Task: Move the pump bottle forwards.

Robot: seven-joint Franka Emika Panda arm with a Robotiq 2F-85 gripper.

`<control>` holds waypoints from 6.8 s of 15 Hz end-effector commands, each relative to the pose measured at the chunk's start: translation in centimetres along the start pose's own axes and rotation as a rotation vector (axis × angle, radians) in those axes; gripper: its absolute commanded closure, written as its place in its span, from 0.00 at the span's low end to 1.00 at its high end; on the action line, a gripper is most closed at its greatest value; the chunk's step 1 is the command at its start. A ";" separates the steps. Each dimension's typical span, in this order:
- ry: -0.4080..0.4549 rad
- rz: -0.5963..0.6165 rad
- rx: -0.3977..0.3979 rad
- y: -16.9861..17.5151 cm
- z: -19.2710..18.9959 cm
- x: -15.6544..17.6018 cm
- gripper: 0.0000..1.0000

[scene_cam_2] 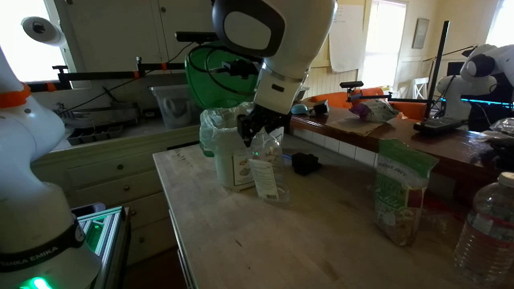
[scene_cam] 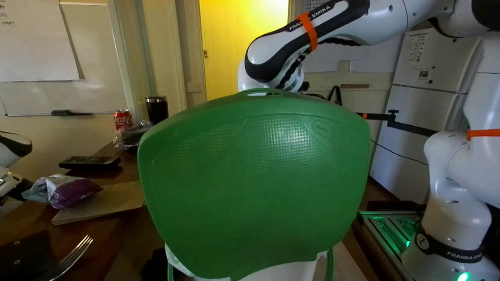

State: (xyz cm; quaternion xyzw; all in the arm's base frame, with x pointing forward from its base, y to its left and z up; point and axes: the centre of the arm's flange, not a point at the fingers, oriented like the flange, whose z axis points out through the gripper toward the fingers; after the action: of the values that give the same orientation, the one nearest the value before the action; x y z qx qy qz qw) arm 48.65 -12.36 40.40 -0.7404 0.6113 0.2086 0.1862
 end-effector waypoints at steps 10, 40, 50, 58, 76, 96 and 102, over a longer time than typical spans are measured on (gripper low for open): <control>-0.015 -0.056 -0.015 -1.8 0.6 0.3 0.01; 0.388 -0.457 0.118 -6.2 -7.9 -4.5 0.00; 0.472 -0.684 0.109 -4.9 -9.7 -10.5 0.74; 0.521 -0.771 -0.001 -4.1 -7.8 -11.4 1.00; 0.494 -0.785 -0.114 -1.9 -6.7 -12.4 1.00; 0.507 -0.779 -0.129 -2.5 -6.2 -11.9 1.00; 0.509 -0.786 -0.126 -2.7 -5.9 -11.8 1.00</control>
State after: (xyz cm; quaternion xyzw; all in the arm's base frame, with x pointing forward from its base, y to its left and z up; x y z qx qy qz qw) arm 49.89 -5.27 52.34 -0.9528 0.2970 -0.0231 0.0585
